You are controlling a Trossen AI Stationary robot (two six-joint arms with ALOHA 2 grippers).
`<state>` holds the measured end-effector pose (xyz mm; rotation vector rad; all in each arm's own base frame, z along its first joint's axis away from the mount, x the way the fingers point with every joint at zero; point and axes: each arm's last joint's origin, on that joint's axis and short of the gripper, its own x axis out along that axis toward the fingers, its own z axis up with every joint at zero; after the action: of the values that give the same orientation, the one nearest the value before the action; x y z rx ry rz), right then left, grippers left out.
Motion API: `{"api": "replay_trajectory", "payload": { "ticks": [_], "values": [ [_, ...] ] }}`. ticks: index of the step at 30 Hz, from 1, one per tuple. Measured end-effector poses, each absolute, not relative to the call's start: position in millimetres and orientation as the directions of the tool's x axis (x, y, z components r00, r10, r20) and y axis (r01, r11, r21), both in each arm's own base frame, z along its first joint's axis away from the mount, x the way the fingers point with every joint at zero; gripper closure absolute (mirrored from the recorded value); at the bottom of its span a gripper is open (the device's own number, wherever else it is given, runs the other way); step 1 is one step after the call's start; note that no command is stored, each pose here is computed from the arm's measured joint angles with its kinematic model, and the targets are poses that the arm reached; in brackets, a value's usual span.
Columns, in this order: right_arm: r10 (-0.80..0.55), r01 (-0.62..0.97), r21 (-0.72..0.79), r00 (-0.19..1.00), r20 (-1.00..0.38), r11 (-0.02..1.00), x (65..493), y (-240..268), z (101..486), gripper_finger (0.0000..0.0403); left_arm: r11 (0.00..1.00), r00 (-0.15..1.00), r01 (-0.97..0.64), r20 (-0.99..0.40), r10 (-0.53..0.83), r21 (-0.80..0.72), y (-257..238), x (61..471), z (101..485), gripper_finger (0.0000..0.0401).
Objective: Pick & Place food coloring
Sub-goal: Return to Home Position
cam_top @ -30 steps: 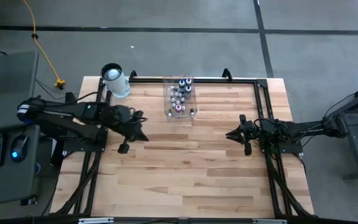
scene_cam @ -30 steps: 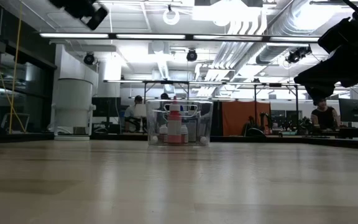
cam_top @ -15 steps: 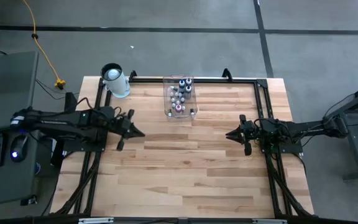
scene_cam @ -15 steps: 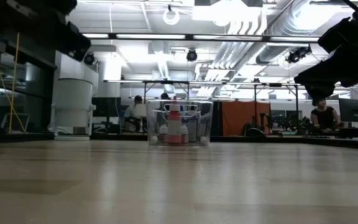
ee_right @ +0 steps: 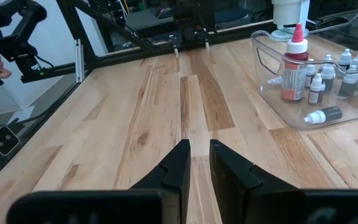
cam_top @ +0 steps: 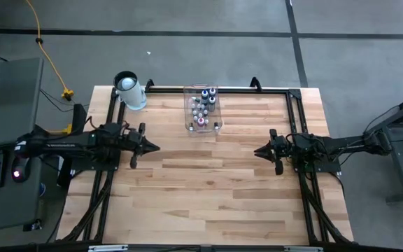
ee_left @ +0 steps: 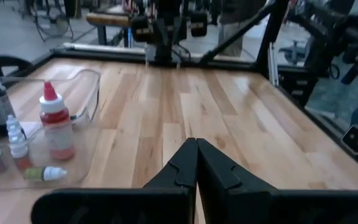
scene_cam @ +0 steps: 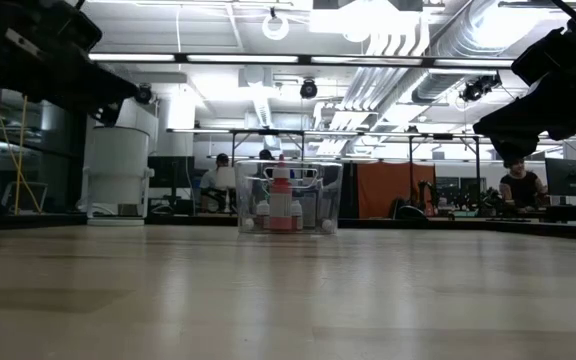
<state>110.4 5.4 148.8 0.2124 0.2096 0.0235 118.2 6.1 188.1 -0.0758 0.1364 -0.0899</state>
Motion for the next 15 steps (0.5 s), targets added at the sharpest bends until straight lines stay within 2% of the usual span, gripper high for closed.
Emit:
{"api": "replay_trajectory", "payload": {
  "ticks": [15],
  "values": [
    [0.045,-0.001,0.211,0.978,-0.204,0.977,110.4,5.4,148.8,0.0354,0.979,0.988,0.154,0.015,-0.154,-0.135,2.6,100.4,172.5,0.0401]
  ]
}}
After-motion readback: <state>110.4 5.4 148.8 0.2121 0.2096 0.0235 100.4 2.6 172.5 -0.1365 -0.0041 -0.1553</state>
